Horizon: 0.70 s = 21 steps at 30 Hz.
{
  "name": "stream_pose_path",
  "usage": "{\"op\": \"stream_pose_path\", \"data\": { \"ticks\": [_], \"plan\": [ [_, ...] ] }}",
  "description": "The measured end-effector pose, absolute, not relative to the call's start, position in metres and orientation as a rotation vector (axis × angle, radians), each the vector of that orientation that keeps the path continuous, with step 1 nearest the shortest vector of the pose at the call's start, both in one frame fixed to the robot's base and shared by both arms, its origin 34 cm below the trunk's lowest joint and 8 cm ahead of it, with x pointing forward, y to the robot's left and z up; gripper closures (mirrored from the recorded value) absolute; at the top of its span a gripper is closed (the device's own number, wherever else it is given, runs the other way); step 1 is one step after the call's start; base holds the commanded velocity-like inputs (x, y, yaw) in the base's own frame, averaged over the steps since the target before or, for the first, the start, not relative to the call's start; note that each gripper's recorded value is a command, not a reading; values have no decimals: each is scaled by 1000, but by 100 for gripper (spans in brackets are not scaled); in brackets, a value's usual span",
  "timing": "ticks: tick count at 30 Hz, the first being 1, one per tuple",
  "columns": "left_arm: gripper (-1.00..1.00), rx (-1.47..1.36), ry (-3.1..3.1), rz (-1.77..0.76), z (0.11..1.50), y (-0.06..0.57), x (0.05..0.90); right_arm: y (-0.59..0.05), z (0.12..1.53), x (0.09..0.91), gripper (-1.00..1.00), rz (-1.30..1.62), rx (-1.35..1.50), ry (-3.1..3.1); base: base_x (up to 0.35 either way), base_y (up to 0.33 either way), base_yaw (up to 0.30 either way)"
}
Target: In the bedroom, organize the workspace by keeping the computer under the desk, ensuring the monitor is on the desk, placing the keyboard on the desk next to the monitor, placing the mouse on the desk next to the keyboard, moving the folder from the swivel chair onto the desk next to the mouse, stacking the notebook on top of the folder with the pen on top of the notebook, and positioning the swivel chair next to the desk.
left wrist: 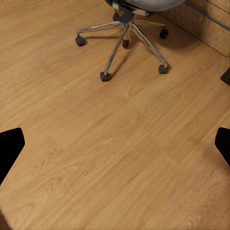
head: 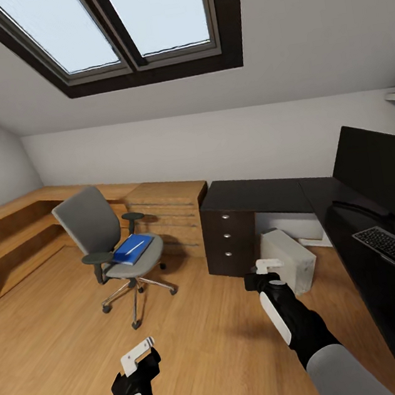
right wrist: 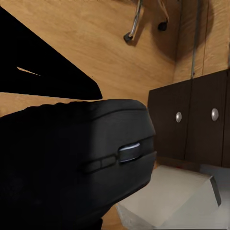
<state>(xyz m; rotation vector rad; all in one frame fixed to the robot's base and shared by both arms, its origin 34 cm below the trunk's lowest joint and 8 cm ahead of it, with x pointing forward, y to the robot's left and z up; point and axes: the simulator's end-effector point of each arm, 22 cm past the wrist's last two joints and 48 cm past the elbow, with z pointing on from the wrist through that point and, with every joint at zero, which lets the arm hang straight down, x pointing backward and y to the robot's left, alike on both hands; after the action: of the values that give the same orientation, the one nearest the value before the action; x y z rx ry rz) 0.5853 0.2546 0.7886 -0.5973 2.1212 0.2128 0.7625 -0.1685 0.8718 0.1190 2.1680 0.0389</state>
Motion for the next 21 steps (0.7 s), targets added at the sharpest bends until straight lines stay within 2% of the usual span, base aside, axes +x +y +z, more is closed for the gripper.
{"op": "stream_pose_path", "data": {
  "ticks": [13, 21],
  "plan": [
    [-100, -592, 2122, 211, 806, 254, 584, -168, 896, 765, 100, 44, 129, 2129, 8, 0, 0],
    [-100, -592, 2121, 210, 817, 254, 582, -167, 906, 763, 100, 45, 129, 2128, 314, 0, 0]
  ]
}}
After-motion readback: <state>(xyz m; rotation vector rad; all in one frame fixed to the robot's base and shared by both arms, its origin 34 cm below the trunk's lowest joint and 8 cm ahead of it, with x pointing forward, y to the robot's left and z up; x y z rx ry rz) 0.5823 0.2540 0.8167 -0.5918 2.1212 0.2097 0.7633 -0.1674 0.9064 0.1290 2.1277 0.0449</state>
